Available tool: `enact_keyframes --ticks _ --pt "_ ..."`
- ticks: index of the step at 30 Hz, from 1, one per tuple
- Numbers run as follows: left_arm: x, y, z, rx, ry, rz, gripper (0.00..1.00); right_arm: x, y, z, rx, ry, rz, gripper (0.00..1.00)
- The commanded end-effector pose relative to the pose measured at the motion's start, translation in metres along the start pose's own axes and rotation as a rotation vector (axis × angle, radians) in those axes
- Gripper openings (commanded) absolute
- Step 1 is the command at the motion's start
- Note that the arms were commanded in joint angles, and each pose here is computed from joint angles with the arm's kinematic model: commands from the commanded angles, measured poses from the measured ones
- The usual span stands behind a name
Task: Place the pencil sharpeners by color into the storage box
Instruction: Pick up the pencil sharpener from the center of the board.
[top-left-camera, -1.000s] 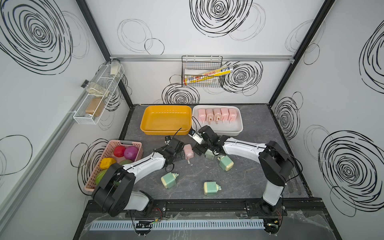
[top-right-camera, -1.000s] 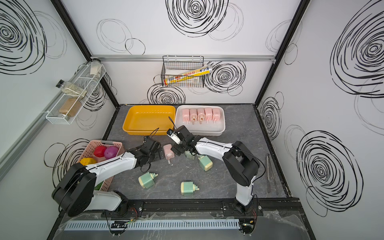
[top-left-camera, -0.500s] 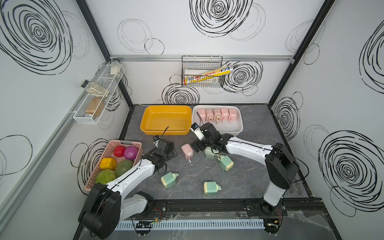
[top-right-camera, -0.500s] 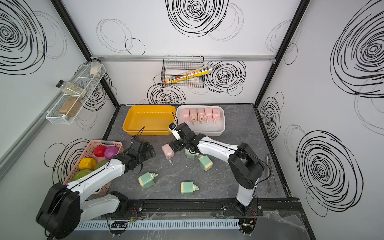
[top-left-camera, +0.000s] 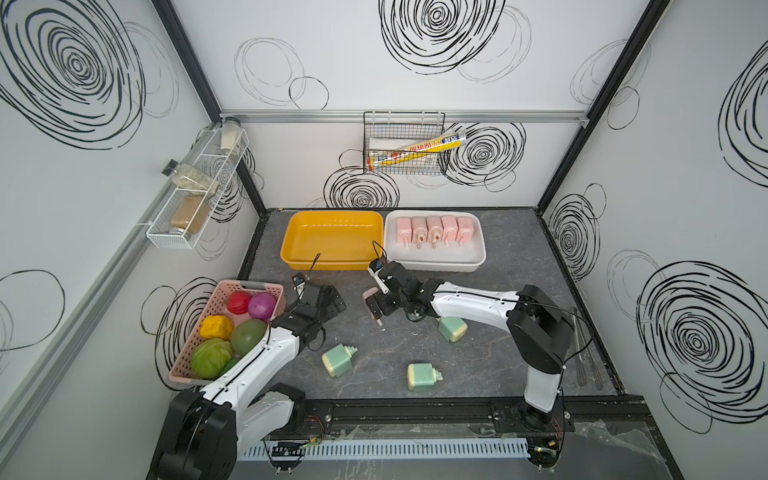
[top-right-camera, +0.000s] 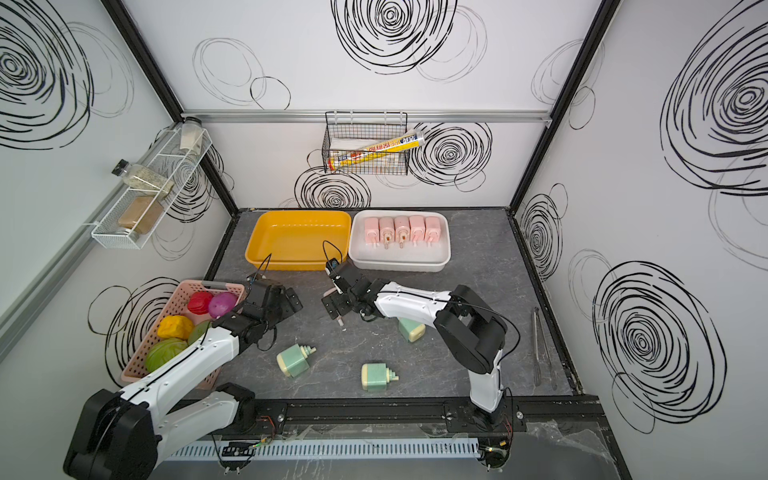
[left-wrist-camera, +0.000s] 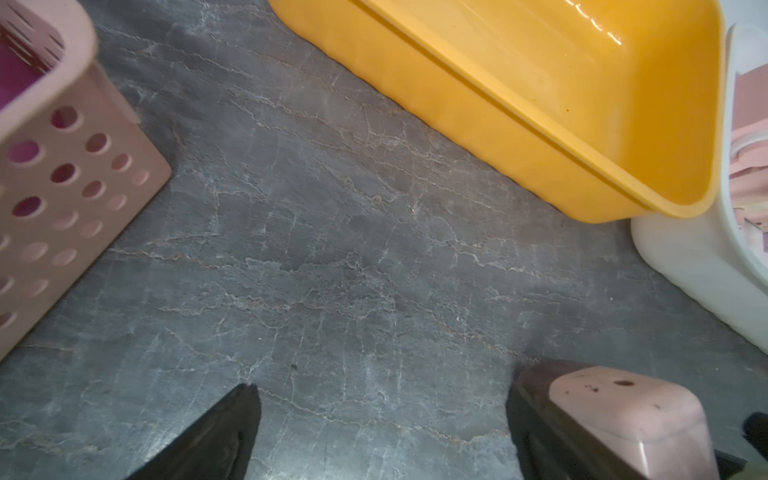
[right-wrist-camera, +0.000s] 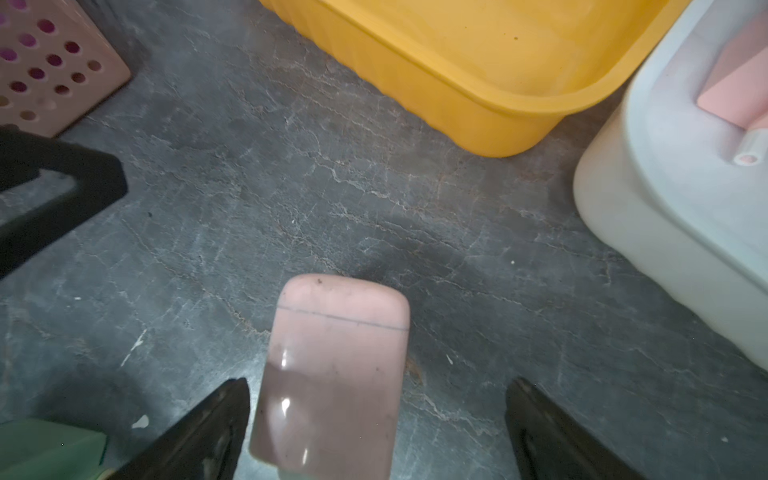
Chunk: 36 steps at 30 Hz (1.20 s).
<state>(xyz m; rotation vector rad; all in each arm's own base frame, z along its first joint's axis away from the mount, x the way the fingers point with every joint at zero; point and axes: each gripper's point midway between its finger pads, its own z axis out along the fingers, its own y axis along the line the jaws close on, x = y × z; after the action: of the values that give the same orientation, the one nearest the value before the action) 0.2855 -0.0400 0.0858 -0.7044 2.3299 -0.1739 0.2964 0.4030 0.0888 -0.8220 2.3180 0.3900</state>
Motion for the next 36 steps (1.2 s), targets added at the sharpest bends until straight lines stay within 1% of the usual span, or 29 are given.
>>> enact_keyframes --ticks 1,4,7,11,16,20,25,30,31,32,33,34,35,36 --pt "-0.002 -0.004 0.003 0.027 -0.008 -0.019 0.99 0.001 -0.007 0.001 0.095 0.023 -0.009 1.0" --pt "0.0 -0.003 0.004 0.022 -0.002 -0.012 0.99 0.0 -0.005 0.006 0.1 0.027 -0.001 0.99" --pt "0.0 -0.003 0.004 0.019 0.001 -0.011 0.99 -0.002 0.004 0.009 0.079 0.025 -0.006 0.94" --pt "0.0 -0.002 0.004 0.016 -0.003 -0.011 0.99 -0.001 0.014 0.016 0.069 0.032 -0.008 0.89" --pt "0.0 -0.001 0.004 0.012 -0.004 -0.009 0.99 -0.003 0.012 0.017 0.085 0.015 0.012 0.74" --pt "-0.001 -0.001 0.003 0.013 -0.008 -0.009 0.99 -0.007 0.012 0.015 0.087 0.004 0.008 0.69" --pt "-0.001 -0.001 0.003 0.016 -0.008 -0.01 0.99 -0.006 0.017 0.015 0.051 0.002 -0.027 0.58" --pt "-0.002 -0.004 0.002 0.03 -0.009 -0.01 0.99 -0.011 0.018 0.01 0.026 -0.011 -0.064 0.55" --pt "-0.002 -0.005 0.002 0.035 -0.01 -0.009 0.99 -0.012 0.02 0.008 0.012 -0.014 -0.071 0.52" --pt "-0.002 -0.006 0.002 0.04 -0.011 -0.008 0.99 -0.013 0.022 0.006 -0.007 -0.018 -0.078 0.49" --pt "-0.002 -0.006 0.001 0.043 -0.01 -0.005 0.99 -0.015 0.024 0.004 -0.027 -0.021 -0.09 0.42" --pt "-0.002 -0.008 0.002 0.051 -0.007 0.003 0.99 -0.015 0.027 0.002 -0.06 -0.018 -0.112 0.19" --pt "0.0 -0.01 0.002 0.06 0.001 0.013 0.99 -0.016 0.029 0.0 -0.082 -0.014 -0.138 0.0" --pt "0.001 -0.011 0.002 0.063 0.009 0.022 0.99 -0.016 0.031 -0.003 -0.104 -0.004 -0.162 0.0"
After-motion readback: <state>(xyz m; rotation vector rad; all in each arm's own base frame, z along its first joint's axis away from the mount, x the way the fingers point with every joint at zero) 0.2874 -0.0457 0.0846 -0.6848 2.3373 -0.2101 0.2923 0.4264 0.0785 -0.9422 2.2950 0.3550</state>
